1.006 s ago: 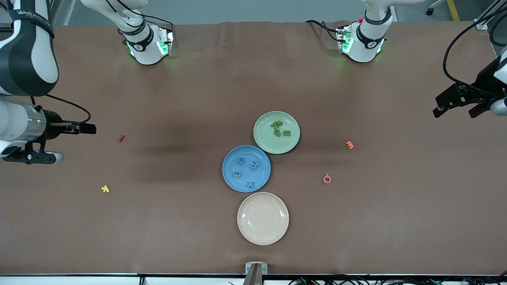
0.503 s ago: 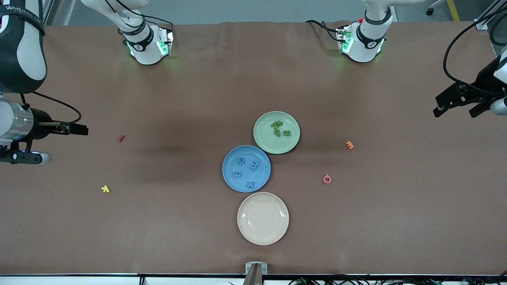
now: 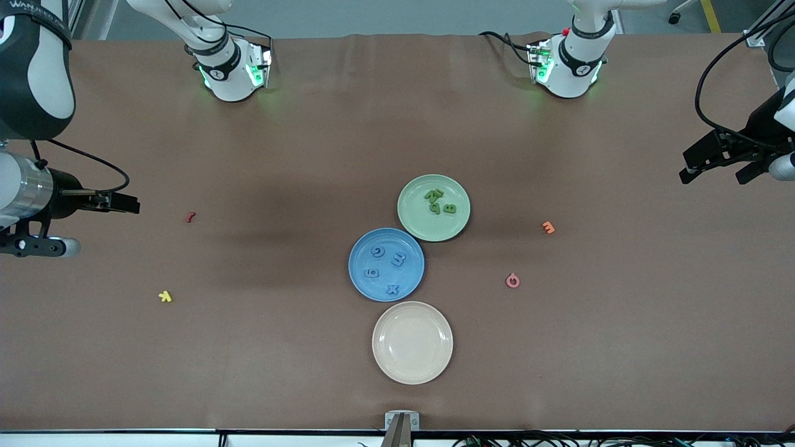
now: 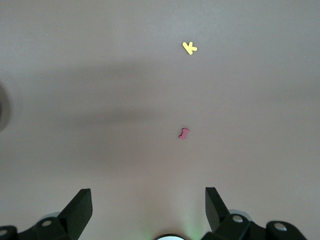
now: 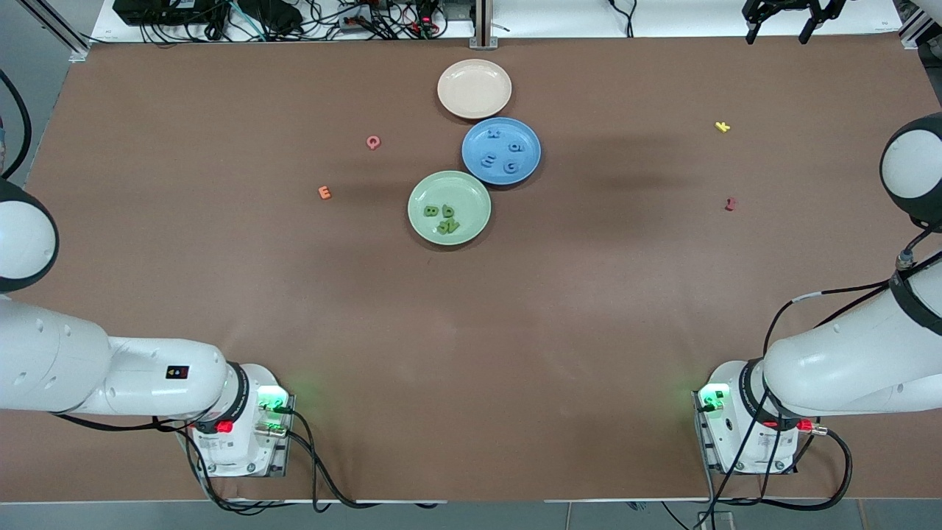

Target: Sort letters by color into matching plates

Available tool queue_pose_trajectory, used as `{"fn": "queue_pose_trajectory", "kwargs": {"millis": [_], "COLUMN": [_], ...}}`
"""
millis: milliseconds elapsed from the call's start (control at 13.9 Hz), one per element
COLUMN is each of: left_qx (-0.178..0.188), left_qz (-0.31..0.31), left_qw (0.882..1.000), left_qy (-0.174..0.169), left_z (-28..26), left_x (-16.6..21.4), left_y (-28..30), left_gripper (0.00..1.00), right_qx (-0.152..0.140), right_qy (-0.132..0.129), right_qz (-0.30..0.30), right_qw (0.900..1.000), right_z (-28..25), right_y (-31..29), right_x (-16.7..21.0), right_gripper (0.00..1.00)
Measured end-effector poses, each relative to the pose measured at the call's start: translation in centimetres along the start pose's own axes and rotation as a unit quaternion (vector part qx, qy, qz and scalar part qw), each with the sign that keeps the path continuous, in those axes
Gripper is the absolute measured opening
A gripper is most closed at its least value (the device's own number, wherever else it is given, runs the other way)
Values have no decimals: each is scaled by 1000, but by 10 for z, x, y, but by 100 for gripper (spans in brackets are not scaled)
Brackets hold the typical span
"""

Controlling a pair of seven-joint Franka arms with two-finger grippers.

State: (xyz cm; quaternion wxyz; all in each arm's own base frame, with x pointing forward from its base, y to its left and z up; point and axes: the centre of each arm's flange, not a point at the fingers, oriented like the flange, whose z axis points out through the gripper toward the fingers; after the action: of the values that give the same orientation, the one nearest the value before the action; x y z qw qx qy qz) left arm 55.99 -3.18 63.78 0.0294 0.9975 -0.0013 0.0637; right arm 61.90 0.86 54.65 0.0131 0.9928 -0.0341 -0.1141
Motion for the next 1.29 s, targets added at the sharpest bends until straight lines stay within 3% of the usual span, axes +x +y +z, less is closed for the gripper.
{"fn": "queue_pose_trajectory", "kwargs": {"millis": [575,1293], "left_qx": [0,0], "left_qz": [0,-1], "left_qw": [1000,1000], "left_qy": [0,0], "left_z": [0,0], "left_x": [0,0], "left_y": [0,-1], "left_gripper": [100,100], "right_qx": [3,1], "right_qy": [22,56], "right_qz": [-39,-51], "right_qw": [999,997], "right_z": [-26,-63], "right_y": [29,36], "right_x": [-23,-79], "right_gripper": [100,100]}}
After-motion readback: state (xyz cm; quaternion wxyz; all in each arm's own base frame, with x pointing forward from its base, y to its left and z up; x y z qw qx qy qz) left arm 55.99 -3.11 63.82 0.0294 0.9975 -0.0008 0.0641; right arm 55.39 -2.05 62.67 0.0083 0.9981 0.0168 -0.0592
